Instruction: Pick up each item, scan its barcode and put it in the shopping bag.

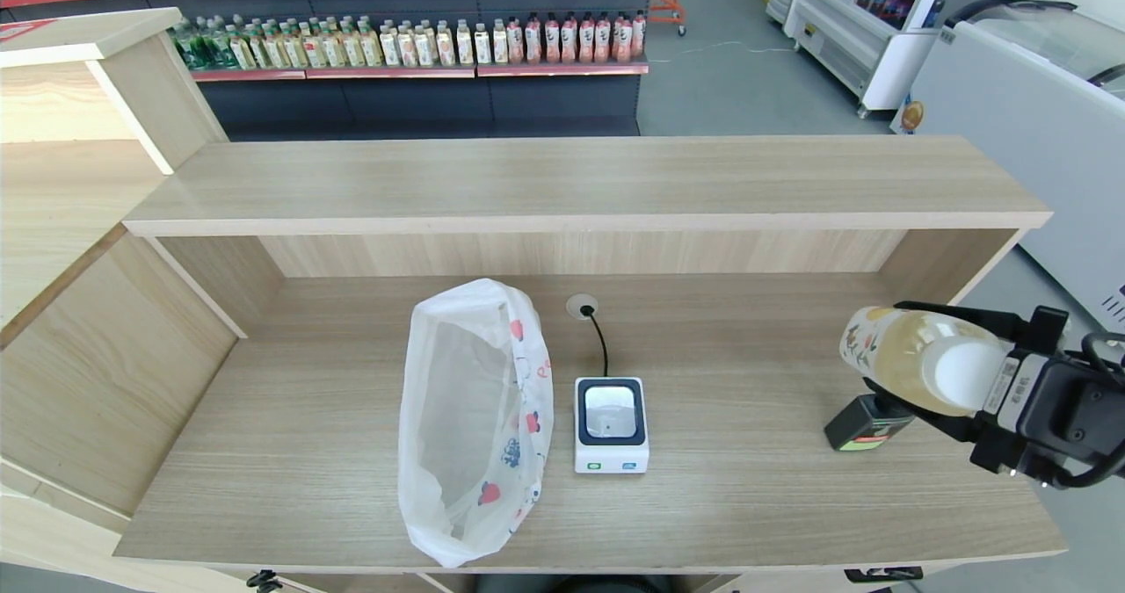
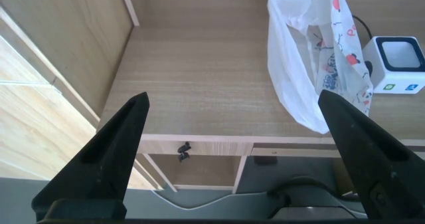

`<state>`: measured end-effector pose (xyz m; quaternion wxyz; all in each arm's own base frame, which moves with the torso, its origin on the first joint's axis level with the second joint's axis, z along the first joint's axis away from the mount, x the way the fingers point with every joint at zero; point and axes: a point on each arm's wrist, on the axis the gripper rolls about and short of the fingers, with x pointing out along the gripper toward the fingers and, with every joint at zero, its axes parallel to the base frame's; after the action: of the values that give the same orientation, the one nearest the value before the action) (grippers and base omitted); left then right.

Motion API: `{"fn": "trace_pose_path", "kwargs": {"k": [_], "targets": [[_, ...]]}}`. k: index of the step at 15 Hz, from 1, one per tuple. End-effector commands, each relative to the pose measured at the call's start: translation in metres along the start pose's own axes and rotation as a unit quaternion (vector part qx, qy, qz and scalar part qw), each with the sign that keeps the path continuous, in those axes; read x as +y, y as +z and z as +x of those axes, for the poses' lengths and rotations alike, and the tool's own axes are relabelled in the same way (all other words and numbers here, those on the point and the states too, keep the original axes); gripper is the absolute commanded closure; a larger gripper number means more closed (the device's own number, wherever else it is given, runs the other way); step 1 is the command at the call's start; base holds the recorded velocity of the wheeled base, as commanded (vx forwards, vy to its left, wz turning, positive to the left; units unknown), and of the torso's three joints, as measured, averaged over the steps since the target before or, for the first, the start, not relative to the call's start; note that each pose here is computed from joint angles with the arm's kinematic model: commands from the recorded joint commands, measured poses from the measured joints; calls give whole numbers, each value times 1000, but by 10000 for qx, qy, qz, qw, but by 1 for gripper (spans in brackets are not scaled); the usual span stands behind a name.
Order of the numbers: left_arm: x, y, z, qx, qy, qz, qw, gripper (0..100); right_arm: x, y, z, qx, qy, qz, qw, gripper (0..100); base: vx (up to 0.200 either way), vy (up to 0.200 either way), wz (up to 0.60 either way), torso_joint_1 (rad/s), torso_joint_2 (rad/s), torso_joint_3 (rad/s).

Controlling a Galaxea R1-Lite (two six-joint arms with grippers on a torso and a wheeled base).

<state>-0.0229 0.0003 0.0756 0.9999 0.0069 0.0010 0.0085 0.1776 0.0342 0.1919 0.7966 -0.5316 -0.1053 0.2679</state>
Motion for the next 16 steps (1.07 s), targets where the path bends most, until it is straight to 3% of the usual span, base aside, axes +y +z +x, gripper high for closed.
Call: {"fn": "trace_pose_path", "kwargs": {"k": [1,9,16], "targets": [[0,0,0,-2,-1,8,10000,0,-1,1,-1,-10,-20,-10,10000,100,0,0,0,0,0,0],[0,0,0,-2,-1,0,10000,0,2,0,7,-50,128,50,9999,100,0,175,0,4,2,4],[0,0,0,-2,-1,0,10000,0,18,-31,16,598,456,1200,9899,100,0,0,0,0,0,0]]}}
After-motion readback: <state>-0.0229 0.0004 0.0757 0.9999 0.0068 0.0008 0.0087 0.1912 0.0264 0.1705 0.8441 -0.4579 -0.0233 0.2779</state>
